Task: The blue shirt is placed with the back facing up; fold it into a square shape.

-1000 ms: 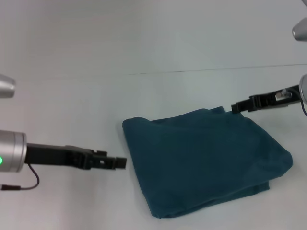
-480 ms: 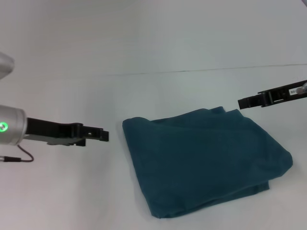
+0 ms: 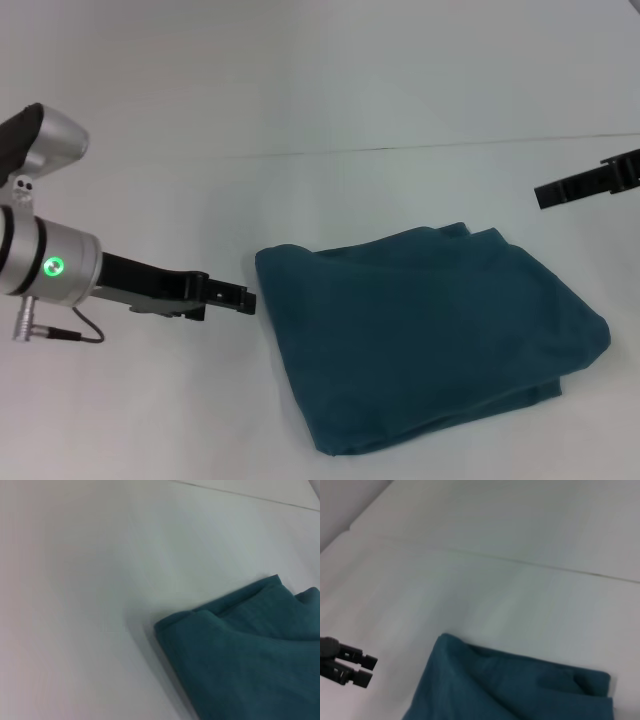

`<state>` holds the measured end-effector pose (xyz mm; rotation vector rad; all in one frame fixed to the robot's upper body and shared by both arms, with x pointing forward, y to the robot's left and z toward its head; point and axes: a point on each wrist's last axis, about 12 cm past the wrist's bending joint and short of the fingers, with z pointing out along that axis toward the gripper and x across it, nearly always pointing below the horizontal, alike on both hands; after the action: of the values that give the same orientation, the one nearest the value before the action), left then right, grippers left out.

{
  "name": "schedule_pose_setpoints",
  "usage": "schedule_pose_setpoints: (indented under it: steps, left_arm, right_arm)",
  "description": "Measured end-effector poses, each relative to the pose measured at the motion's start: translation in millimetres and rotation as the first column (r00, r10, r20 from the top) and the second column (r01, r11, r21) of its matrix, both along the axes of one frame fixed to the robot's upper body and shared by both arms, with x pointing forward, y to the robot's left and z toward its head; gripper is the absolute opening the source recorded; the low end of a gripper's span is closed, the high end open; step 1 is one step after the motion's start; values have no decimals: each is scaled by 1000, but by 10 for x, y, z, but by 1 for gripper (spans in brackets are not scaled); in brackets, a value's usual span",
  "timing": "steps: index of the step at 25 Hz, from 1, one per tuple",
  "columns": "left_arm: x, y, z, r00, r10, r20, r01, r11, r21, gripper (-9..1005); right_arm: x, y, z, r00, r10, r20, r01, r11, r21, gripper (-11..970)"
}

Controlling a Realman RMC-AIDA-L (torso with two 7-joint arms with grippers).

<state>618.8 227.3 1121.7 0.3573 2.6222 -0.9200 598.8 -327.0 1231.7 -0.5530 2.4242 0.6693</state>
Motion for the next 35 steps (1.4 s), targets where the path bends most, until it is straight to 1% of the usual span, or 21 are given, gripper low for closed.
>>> schedule_pose_setpoints:
  steps: [3, 4, 6, 8, 12, 21, 24, 30, 35]
  left_arm:
    - [7, -71, -15, 1000, 9, -30, -10, 1000, -17, 882]
    - [7, -133, -39, 999, 14, -45, -15, 1000, -26, 882]
    - [7, -161, -51, 999, 15, -50, -17, 999, -28, 882]
    - [20, -245, -82, 998, 18, -60, -20, 999, -29, 882]
    - [40, -347, -113, 997, 16, -69, -18, 999, -29, 881]
    - [70, -452, -185, 996, 57, -65, -58, 998, -18, 880]
    - [77, -474, -238, 995, 74, -63, -75, 997, -8, 880]
    - [37, -627, -310, 996, 44, -76, -44, 999, 2, 879]
    - [13, -707, -355, 997, 30, -77, -28, 999, 15, 868]
  right_arm:
    - [-33, 36, 42, 999, 28, -23, -29, 999, -27, 573]
    - [-43, 60, 46, 998, 44, -35, -45, 998, -34, 611]
    - [-58, 117, 44, 995, 82, -62, -85, 995, -48, 686]
    - [-72, 172, 26, 989, 118, -86, -123, 990, -63, 761]
    - [-81, 267, -6, 981, 157, -113, -167, 982, -87, 763]
    - [-80, 297, -28, 980, 164, -115, -174, 981, -85, 763]
    - [-86, 294, -35, 980, 165, -114, -175, 981, -82, 762]
    - [-99, 292, -56, 979, 165, -118, -174, 982, -76, 763]
    - [-112, 309, -70, 977, 171, -124, -181, 981, -70, 763]
